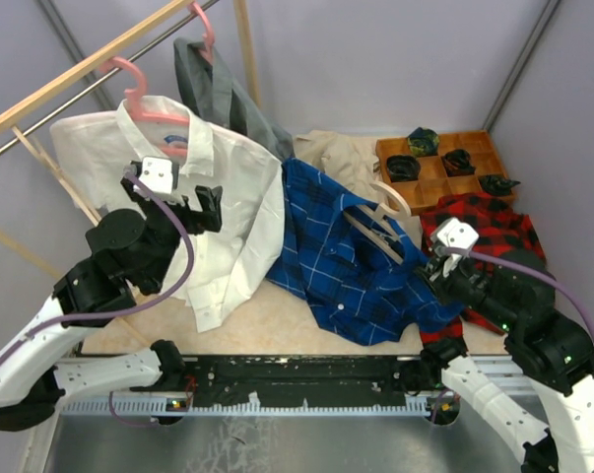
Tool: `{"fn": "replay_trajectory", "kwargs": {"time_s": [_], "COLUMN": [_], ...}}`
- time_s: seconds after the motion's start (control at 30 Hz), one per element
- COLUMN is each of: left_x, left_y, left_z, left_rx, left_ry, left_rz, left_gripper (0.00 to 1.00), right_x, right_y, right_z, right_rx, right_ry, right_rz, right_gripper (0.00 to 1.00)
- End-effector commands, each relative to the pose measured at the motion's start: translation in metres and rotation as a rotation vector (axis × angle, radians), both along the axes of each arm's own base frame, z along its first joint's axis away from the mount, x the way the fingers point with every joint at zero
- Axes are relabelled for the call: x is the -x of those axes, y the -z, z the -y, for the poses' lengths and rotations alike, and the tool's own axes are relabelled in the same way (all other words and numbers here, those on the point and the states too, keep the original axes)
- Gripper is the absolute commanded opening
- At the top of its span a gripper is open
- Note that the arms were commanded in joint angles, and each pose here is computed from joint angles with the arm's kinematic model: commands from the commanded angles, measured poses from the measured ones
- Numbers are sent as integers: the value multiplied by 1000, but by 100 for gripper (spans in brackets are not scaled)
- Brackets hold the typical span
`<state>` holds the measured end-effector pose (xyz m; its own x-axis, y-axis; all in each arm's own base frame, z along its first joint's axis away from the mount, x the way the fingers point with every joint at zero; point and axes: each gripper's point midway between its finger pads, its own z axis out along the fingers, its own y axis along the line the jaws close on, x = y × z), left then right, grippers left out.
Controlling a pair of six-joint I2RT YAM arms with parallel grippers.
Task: Place the shirt on the hanger
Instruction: Place the hanger at the clothesline.
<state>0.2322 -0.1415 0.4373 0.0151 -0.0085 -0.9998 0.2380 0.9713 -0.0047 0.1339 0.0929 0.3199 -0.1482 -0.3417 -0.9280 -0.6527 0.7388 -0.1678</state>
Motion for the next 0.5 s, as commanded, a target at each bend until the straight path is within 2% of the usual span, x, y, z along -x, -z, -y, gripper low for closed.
{"fn": "replay_trajectory", "kwargs": {"time_s": [0.0,0.17,0.27,0.47], "left_x": [0,5,3,5], "left_y": [27,39,26,8], "left_z": [-38,-49,-40,-15], "left_rx": [-4,-21,-40,-3], "left_ry": [-206,-233,-187,-36], "left_rz": [-69,-103,-78,-6], "left_gripper": [91,88,90,90], "right_x": [-10,-11,-14,-16], "right_y": [-32,-29,-34,-78], "right_z": [0,1,3,36], "right_rx": [-80,-78,-95,-157], "right_ry": [37,41,67,251], "right_rz": [123,128,146,257], "right_gripper": [0,0,0,0]}}
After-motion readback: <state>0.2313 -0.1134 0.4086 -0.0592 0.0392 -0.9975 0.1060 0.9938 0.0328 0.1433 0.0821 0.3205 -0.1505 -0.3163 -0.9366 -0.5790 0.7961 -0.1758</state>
